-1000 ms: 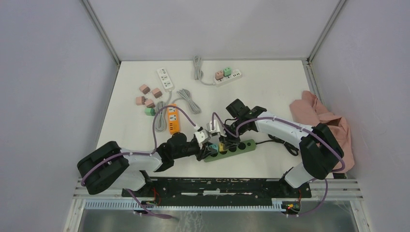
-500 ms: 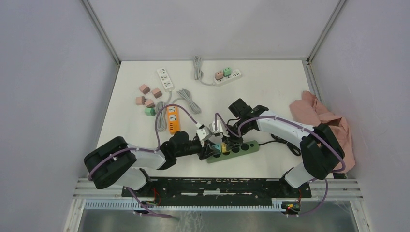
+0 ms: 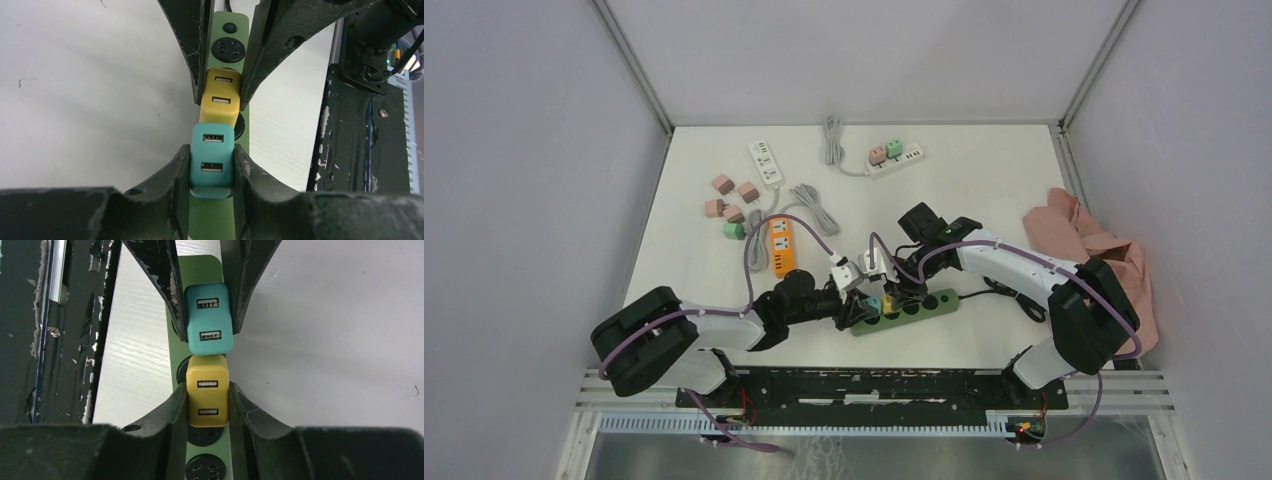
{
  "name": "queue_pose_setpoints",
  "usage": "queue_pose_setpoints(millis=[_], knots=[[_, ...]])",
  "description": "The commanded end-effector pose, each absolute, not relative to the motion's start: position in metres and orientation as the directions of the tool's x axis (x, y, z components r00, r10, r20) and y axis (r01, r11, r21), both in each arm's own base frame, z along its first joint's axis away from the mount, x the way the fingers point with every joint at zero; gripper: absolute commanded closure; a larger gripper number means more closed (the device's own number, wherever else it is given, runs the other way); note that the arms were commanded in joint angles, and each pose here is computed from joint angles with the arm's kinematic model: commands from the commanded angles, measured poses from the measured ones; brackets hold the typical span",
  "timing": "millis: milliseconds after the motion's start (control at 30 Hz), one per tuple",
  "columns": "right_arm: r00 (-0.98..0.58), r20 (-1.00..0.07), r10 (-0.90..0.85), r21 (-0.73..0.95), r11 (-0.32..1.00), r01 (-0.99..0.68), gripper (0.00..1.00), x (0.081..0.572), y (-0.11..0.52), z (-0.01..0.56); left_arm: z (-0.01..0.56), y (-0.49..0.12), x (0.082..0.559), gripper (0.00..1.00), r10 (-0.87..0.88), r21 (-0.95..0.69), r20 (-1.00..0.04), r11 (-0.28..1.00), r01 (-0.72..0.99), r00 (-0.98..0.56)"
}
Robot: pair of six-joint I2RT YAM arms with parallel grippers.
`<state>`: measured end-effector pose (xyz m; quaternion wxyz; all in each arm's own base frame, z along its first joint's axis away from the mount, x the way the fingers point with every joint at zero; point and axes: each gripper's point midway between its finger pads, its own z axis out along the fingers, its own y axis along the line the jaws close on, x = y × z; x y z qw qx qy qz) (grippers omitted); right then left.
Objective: Pull the plug off the socket
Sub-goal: Remove the plug from the socket.
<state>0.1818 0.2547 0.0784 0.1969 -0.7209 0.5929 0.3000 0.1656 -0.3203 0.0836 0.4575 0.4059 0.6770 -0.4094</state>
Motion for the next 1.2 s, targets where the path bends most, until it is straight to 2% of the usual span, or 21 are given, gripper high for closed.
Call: queue_pose_setpoints(millis=[0, 100, 200, 300, 433, 500, 767, 867, 1000, 1100, 1167], knots=[[0.128, -0.591, -0.797, 0.044, -0.19, -0.981, 1.0, 0.189, 0.249, 0.07, 0.12, -0.335, 0.171, 0.97, 0.134, -0.095, -0.981, 0.301, 0.949, -0.141], [0.125, -0.591, -0.797, 0.048, -0.189, -0.981, 1.0, 0.189, 0.249, 0.07, 0.106, -0.331, 0.174, 0.97, 0.245, 0.025, -0.968, 0.328, 0.944, -0.059], [0.125, -0.586, -0.8, 0.04, -0.183, -0.982, 1.0, 0.191, 0.248, 0.07, 0.103, -0.329, 0.176, 0.97, 0.267, 0.039, -0.962, 0.337, 0.941, -0.056], [0.122, -0.584, -0.802, 0.04, -0.179, -0.983, 1.0, 0.193, 0.247, 0.069, 0.111, -0.328, 0.174, 0.97, 0.199, -0.029, -0.974, 0.355, 0.934, -0.106], [0.121, -0.585, -0.802, 0.042, -0.178, -0.983, 1.0, 0.193, 0.247, 0.069, 0.132, -0.325, 0.171, 0.97, 0.033, -0.165, -0.982, 0.324, 0.931, -0.185], [0.121, -0.586, -0.801, 0.041, -0.179, -0.983, 1.0, 0.193, 0.247, 0.069, 0.134, -0.323, 0.169, 0.97, 0.008, -0.184, -0.981, 0.314, 0.932, -0.196], [0.12, -0.585, -0.802, 0.042, -0.177, -0.983, 1.0, 0.193, 0.247, 0.069, 0.115, -0.324, 0.176, 0.97, 0.167, -0.05, -0.979, 0.352, 0.935, -0.115], [0.118, -0.584, -0.803, 0.046, -0.177, -0.983, 1.0, 0.193, 0.247, 0.068, 0.116, -0.324, 0.175, 0.97, 0.17, -0.041, -0.98, 0.35, 0.936, -0.107], [0.117, -0.579, -0.807, 0.046, -0.175, -0.984, 1.0, 0.194, 0.246, 0.066, 0.127, -0.323, 0.181, 0.97, 0.084, -0.12, -0.983, 0.377, 0.918, -0.163], [0.113, -0.578, -0.808, 0.048, -0.172, -0.984, 1.0, 0.194, 0.246, 0.066, 0.133, -0.318, 0.182, 0.97, -0.02, -0.238, -0.969, 0.351, 0.906, -0.247], [0.11, -0.577, -0.809, 0.053, -0.171, -0.984, 1.0, 0.193, 0.246, 0.065, 0.136, -0.318, 0.181, 0.97, -0.043, -0.251, -0.967, 0.329, 0.91, -0.251]])
